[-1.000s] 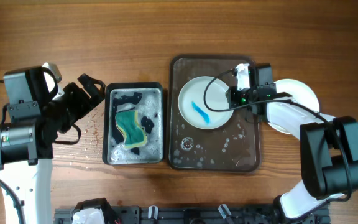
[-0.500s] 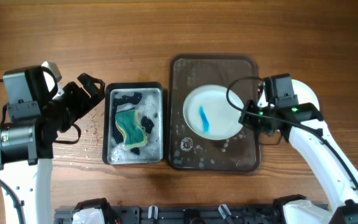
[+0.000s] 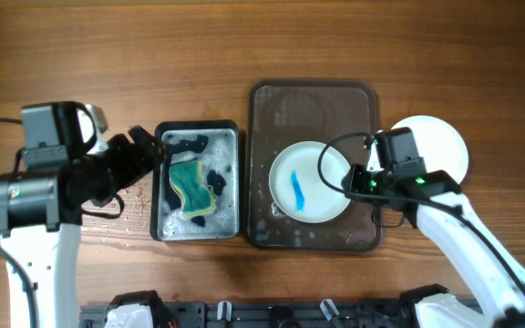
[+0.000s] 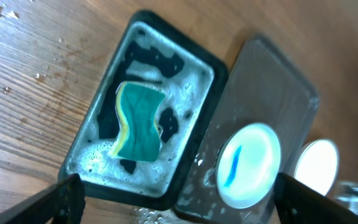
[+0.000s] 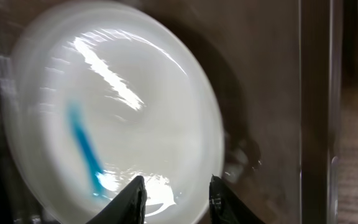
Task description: Clean dirty plates on tray and stack at the side
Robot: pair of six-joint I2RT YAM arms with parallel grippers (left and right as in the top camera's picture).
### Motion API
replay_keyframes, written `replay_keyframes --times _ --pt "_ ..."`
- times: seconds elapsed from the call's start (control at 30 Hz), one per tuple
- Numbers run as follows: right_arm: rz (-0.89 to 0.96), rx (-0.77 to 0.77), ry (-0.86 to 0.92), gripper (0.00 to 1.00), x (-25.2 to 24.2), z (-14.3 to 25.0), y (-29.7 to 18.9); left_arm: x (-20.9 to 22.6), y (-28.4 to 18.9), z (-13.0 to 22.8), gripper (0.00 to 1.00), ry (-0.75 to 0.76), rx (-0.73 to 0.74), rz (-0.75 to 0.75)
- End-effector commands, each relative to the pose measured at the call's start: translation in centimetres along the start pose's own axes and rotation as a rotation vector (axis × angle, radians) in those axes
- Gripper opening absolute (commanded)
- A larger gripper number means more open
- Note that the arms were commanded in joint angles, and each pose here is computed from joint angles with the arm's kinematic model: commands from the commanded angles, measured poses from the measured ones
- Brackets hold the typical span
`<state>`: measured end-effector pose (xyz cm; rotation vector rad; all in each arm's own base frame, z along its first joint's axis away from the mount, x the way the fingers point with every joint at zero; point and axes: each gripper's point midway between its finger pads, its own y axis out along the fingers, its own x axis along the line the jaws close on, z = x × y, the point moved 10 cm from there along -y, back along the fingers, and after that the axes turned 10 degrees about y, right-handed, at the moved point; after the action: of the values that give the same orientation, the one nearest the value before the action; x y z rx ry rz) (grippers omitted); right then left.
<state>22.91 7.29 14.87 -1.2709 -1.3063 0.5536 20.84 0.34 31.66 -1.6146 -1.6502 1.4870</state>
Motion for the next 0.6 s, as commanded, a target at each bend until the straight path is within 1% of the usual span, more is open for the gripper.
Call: replay_keyframes --times 0.0,0.07,0.17,0.2,0.33,0.37,0.43,0.47,0.53,0.57 --pt "-0.159 -0.138 -0.123 0.34 2.3 -0.7 -4.5 0.2 4.3 1.6 0.86 0.080 0.166 -0.050" --pt "-0.185 -0.173 -0.130 0.35 2.4 -0.5 -5.8 0.4 7.3 2.7 0.80 0.072 0.252 -0.070" --pt "-0.188 -0.175 -0.121 0.34 2.3 -0.3 -6.2 1.0 11.9 4.2 0.60 0.037 0.331 -0.142" --pt "-0.183 -0.168 -0.118 0.35 2.3 -0.2 -6.0 1.4 13.3 4.8 0.56 0.004 0.354 -0.183" --pt "-0.153 -0.124 -0.107 0.35 1.9 0.1 -5.4 1.7 18.5 6.5 0.53 0.046 0.427 -0.205" --pt "-0.149 -0.117 -0.104 0.35 1.9 0.1 -5.2 1.6 19.4 6.9 0.50 0.060 0.440 -0.207" --pt "-0.138 -0.101 -0.099 0.35 1.8 0.0 -4.8 1.6 21.5 7.6 0.28 0.097 0.467 -0.242" --pt "-0.135 -0.096 -0.098 0.35 1.8 0.0 -4.7 1.6 21.9 7.8 0.23 0.104 0.474 -0.252" --pt "-0.122 -0.078 -0.093 0.35 1.6 0.1 -4.4 1.8 22.8 8.1 0.04 0.108 0.496 -0.269" --pt "-0.119 -0.073 -0.091 0.35 1.6 0.2 -4.4 1.9 22.8 8.1 0.04 0.108 0.499 -0.271"
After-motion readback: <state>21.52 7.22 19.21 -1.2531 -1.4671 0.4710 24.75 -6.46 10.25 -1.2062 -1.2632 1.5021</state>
